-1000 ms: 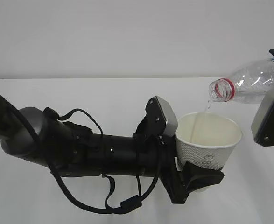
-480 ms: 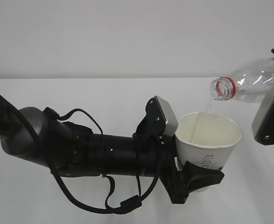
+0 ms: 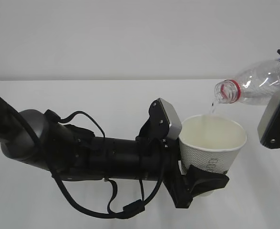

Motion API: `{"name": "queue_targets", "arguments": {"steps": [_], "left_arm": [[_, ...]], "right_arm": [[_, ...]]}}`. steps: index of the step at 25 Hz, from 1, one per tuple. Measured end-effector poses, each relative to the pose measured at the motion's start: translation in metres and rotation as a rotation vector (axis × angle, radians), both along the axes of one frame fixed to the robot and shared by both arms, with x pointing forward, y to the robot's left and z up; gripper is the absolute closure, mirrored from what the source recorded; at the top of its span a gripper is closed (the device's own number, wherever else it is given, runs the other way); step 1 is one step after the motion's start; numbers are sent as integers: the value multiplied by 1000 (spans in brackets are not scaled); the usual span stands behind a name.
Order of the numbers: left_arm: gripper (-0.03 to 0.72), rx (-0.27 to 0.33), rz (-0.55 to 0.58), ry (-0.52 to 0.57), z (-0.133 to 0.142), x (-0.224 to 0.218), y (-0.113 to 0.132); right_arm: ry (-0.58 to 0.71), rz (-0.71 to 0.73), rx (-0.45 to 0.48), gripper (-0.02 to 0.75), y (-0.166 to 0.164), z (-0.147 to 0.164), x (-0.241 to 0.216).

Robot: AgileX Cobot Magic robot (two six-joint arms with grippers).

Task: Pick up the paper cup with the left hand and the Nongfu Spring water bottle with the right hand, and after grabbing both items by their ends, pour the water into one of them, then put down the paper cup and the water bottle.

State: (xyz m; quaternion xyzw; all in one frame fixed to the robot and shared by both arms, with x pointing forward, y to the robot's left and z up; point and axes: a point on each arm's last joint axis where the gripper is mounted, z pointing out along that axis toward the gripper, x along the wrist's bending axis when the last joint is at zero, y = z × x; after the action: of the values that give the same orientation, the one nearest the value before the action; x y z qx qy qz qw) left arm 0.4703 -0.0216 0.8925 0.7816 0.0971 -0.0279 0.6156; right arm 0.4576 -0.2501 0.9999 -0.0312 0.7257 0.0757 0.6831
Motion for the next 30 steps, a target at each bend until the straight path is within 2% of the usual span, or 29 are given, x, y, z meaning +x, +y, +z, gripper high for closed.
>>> {"name": "queue_targets", "arguments": {"steps": [30], "left_arm": [[180,0,0,0,0,0,0]], "right_arm": [[-1,0,-6,244,0,0,0]]}}
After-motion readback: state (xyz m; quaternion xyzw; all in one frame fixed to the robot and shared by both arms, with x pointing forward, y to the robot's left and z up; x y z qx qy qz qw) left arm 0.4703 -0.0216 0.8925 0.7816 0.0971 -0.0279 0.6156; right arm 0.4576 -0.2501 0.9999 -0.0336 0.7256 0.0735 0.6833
